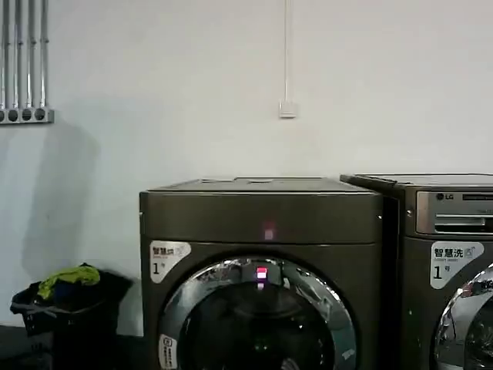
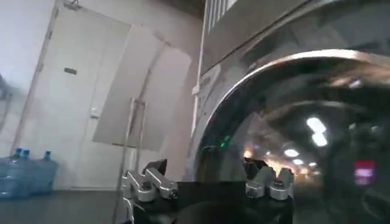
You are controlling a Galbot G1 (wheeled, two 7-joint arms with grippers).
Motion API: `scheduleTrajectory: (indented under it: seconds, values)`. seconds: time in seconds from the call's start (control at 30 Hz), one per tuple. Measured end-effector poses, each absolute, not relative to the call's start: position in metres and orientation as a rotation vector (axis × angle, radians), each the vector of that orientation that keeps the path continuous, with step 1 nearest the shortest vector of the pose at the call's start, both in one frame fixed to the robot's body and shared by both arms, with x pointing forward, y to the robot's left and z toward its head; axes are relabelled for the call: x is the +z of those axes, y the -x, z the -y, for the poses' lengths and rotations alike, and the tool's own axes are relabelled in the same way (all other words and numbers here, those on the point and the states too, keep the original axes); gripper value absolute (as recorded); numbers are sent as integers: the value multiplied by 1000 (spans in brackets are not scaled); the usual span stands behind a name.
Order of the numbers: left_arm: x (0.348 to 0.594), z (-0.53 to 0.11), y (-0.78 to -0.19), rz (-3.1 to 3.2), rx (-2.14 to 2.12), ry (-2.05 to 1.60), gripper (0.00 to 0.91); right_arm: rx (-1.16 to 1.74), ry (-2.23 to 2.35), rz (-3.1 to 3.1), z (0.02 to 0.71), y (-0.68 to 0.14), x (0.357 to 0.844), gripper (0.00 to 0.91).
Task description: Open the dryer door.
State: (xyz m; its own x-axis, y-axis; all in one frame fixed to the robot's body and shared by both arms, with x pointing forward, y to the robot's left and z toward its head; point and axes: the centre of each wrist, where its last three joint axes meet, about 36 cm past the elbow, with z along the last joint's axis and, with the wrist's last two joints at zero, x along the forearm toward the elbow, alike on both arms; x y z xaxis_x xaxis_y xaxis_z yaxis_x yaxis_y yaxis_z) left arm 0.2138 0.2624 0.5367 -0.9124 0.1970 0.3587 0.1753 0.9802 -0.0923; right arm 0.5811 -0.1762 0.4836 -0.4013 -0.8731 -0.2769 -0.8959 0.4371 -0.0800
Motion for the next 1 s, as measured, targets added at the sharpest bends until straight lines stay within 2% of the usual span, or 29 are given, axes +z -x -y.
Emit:
scheduleTrajectory:
  seconds: [1.0]
  values:
    - [535,-264,-212,2749,68,249,907,182,1711,-2377,87,-635,486,907]
